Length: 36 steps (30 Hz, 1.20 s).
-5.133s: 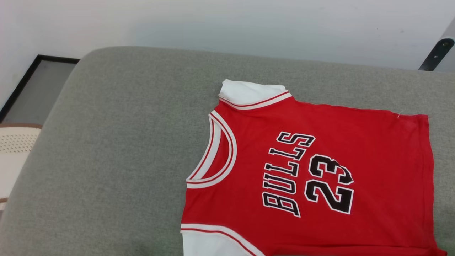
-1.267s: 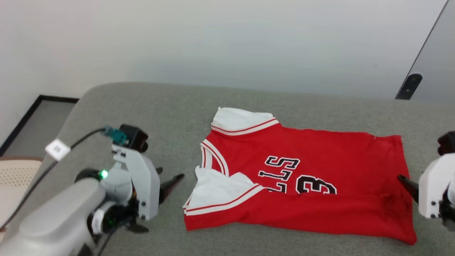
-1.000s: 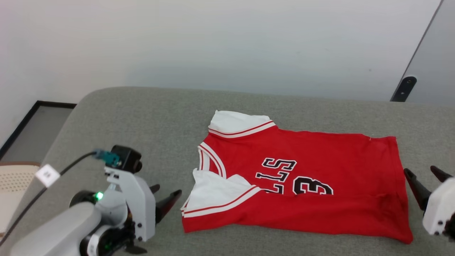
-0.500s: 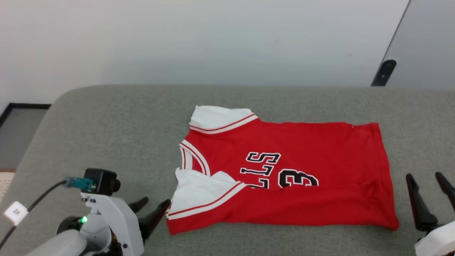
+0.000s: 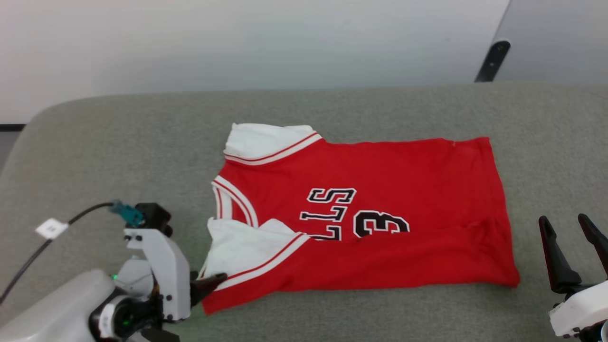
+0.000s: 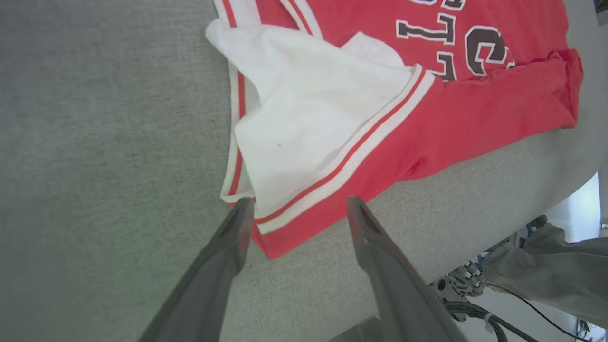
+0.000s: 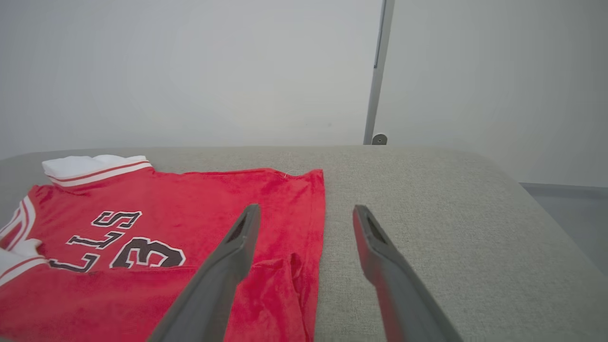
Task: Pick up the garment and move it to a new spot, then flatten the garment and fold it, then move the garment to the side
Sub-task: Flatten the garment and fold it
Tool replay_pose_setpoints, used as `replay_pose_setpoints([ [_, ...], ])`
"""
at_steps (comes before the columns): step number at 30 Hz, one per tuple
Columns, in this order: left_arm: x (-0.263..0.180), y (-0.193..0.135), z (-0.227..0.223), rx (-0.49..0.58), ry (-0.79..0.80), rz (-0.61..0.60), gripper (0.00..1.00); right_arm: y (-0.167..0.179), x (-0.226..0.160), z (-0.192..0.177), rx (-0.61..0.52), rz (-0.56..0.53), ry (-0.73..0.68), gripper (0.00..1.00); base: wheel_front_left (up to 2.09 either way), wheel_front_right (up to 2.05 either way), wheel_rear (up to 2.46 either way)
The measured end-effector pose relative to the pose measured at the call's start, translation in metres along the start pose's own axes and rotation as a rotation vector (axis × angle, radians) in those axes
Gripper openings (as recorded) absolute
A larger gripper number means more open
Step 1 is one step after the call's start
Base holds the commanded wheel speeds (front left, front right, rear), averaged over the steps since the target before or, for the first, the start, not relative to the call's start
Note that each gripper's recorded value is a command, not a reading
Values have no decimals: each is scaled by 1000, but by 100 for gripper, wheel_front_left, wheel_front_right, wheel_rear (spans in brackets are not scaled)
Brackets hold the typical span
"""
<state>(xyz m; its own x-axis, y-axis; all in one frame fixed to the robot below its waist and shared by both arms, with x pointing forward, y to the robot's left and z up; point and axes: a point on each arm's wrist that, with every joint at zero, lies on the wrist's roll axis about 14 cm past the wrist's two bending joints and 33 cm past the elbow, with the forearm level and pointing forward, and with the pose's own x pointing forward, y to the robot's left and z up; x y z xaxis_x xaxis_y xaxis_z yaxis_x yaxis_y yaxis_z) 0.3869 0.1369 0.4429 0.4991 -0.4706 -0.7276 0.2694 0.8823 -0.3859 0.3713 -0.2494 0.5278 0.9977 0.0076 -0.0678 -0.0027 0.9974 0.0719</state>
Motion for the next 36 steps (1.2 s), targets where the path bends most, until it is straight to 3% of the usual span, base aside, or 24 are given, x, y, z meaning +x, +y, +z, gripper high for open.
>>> replay_pose_setpoints([
  [11,33,8,-31,3,235,6,100,-9,-2,-12,30,-44,27,100,0,0,0],
  [36,60,45,-48,99,414,154,100,-7,9,-18,69,-48,57,100,0,0,0],
])
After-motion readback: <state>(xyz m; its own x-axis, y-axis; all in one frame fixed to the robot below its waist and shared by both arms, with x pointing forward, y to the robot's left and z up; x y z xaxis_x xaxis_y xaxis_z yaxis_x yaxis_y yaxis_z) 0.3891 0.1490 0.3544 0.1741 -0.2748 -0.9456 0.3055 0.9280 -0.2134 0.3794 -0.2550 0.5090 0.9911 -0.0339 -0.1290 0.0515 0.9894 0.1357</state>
